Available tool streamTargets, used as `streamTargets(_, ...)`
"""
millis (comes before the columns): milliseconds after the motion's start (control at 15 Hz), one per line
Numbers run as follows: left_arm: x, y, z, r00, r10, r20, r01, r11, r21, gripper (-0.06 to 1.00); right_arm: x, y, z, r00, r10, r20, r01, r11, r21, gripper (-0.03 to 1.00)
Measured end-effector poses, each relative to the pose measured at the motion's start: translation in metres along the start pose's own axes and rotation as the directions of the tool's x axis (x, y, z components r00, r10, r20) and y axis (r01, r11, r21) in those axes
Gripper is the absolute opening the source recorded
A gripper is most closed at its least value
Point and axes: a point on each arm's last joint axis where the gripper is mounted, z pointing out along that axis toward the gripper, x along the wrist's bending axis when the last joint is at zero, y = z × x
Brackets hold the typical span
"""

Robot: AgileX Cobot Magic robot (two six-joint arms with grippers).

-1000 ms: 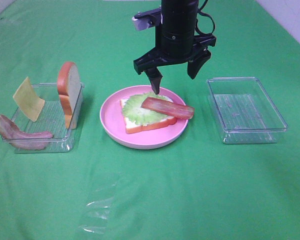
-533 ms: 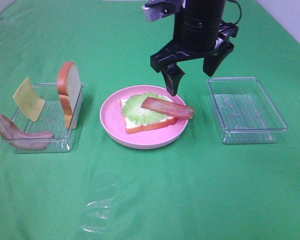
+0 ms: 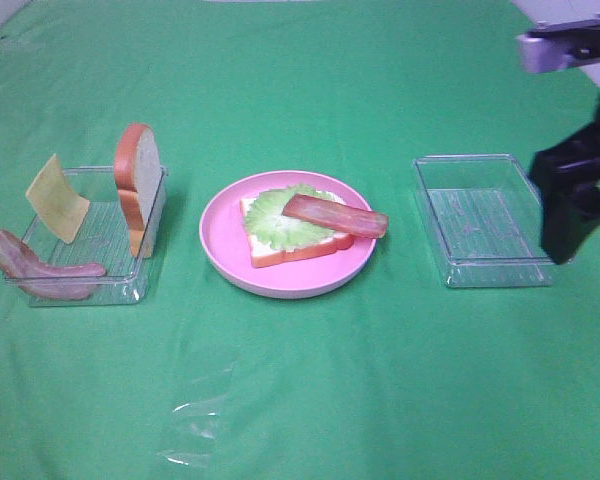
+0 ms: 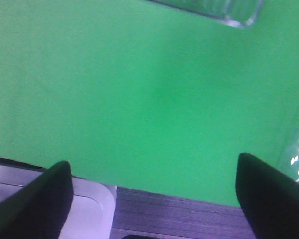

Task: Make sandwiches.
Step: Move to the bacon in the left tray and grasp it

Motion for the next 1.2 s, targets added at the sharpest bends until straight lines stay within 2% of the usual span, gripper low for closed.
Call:
streamTargets(67,0.0,0.0,0.0,1.0,0.0,0.0,0.0,1.0,0.0,0.99,-0.019,-0.033,-0.004,0.995,0.1,-0.017,-0.101,0.994,-0.029,0.84)
streamTargets(133,0.0,0.0,0.0,1.0,0.0,0.0,0.0,1.0,0.0,0.99,-0.024,-0.055,-0.005,0.99,0.14,-0.024,-0.141,0.989,-0.051,0.84)
streamTargets(200,0.0,0.0,0.0,1.0,0.0,0.0,0.0,1.0,0.0,0.99,-0.026,-0.077,-0.007,0.987,0.161,-0.025,-0.163,0.982,-0.092,0.84)
streamTargets(333,0.0,0.0,0.0,1.0,0.0,0.0,0.0,1.0,0.0,0.99,-0.021,-0.122,-0.014,0.986,0.163,-0.029,-0.165,0.952,-0.257,0.84)
streamTargets(467,0.0,0.0,0.0,1.0,0.0,0.0,0.0,1.0,0.0,0.99,-0.016,-0.159,-0.017,0.986,0.165,-0.029,-0.162,0.889,-0.429,0.84)
streamTargets(600,0.0,0.0,0.0,1.0,0.0,0.0,0.0,1.0,0.0,0.99,-0.013,-0.186,-0.018,0.987,0.158,-0.022,-0.145,0.835,-0.531,0.84)
streamTargets(667,0.0,0.0,0.0,1.0,0.0,0.0,0.0,1.0,0.0,0.99,-0.008,-0.215,-0.007,0.992,0.124,-0.009,-0.103,0.777,-0.621,0.84)
streamTargets(1000,0.0,0.0,0.0,1.0,0.0,0.0,0.0,1.0,0.0,0.99,0.002,-0.251,0.019,0.994,0.102,-0.025,-0.085,0.646,-0.758,0.84)
streamTargets(1200,0.0,0.0,0.0,1.0,0.0,0.0,0.0,1.0,0.0,0.99,0.001,-0.252,0.018,0.994,0.107,-0.018,-0.082,0.634,-0.769,0.84)
